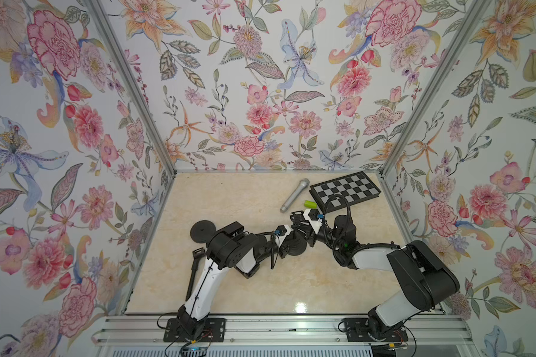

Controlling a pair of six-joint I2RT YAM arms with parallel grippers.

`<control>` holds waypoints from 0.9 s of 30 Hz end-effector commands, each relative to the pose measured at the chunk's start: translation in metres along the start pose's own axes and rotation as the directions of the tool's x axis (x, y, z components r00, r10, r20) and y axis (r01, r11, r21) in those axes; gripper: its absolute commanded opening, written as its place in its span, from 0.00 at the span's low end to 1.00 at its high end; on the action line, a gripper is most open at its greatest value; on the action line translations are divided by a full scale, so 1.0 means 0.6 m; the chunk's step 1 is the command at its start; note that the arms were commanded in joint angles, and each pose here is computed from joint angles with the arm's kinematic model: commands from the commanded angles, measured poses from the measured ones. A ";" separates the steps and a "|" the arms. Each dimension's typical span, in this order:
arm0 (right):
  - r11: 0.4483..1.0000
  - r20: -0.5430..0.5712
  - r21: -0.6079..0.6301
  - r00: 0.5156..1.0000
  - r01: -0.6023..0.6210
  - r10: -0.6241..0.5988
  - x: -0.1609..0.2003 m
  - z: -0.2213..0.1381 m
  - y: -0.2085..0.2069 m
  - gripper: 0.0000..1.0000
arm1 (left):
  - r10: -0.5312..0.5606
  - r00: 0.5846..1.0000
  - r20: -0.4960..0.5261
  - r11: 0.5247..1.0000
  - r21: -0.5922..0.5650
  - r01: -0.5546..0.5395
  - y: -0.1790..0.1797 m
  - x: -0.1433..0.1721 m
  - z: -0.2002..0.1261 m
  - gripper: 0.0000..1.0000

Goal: Assemble a microphone stand
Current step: Screw the microphone stand pole into the microphone stand base.

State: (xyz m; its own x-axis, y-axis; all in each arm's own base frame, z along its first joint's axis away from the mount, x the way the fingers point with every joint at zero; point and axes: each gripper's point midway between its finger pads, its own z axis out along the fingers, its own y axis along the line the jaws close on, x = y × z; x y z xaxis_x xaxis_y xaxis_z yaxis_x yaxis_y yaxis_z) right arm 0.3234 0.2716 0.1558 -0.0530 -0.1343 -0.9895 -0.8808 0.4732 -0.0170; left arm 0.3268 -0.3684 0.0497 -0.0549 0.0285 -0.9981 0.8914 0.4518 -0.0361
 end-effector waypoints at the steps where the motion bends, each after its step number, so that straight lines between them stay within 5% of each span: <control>1: 0.988 -0.009 0.132 0.997 -0.080 0.082 0.018 -0.004 -0.030 0.08 | 0.064 0.994 0.085 0.997 -0.057 -0.060 0.009 0.009 -0.024 0.35; 2: 0.966 -0.009 0.222 0.990 -0.135 0.140 0.030 -0.011 -0.045 0.00 | 0.056 0.995 0.080 0.996 -0.069 -0.050 0.013 0.012 -0.025 0.35; 4: 0.915 0.012 0.345 0.976 -0.210 0.219 0.046 -0.021 -0.050 0.00 | 0.051 0.995 0.082 0.995 -0.087 -0.044 0.018 0.009 -0.027 0.35; 8: 0.813 0.003 0.552 0.976 -0.185 0.219 0.074 -0.027 -0.001 0.00 | 0.042 0.996 0.078 0.992 -0.122 -0.032 0.029 0.013 -0.029 0.35; 13: 0.783 -0.004 0.592 0.970 -0.193 0.242 0.101 -0.023 0.037 0.00 | 0.039 0.996 0.078 0.992 -0.127 -0.029 0.032 0.012 -0.030 0.35; 16: 0.815 -0.006 0.546 0.972 -0.194 0.236 0.093 -0.020 0.042 0.00 | 0.041 0.996 0.074 0.991 -0.127 -0.031 0.032 0.015 -0.031 0.34; 19: 0.899 -0.036 0.407 0.980 -0.163 0.194 0.076 -0.004 0.055 0.33 | 0.042 0.997 0.058 0.993 -0.116 -0.035 0.028 0.029 -0.031 0.34; 21: 0.957 -0.055 0.262 0.989 -0.121 0.140 0.064 0.004 0.075 0.43 | 0.035 0.998 0.057 0.994 -0.101 -0.029 0.027 0.031 -0.030 0.33; 27: 0.995 -0.068 -0.083 0.996 -0.055 0.049 0.033 -0.018 0.089 0.47 | 0.054 0.996 0.067 0.995 -0.084 -0.048 0.025 0.020 -0.032 0.33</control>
State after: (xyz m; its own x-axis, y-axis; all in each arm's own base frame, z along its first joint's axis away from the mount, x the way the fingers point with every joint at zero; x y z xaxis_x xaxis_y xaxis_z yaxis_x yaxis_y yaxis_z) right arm 0.3000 0.2688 0.1216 -0.1846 -0.1317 -0.9739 -0.7512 0.6579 0.0534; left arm 0.3299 -0.3658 0.0484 -0.0598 0.0276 -0.9978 0.8839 0.4659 -0.0401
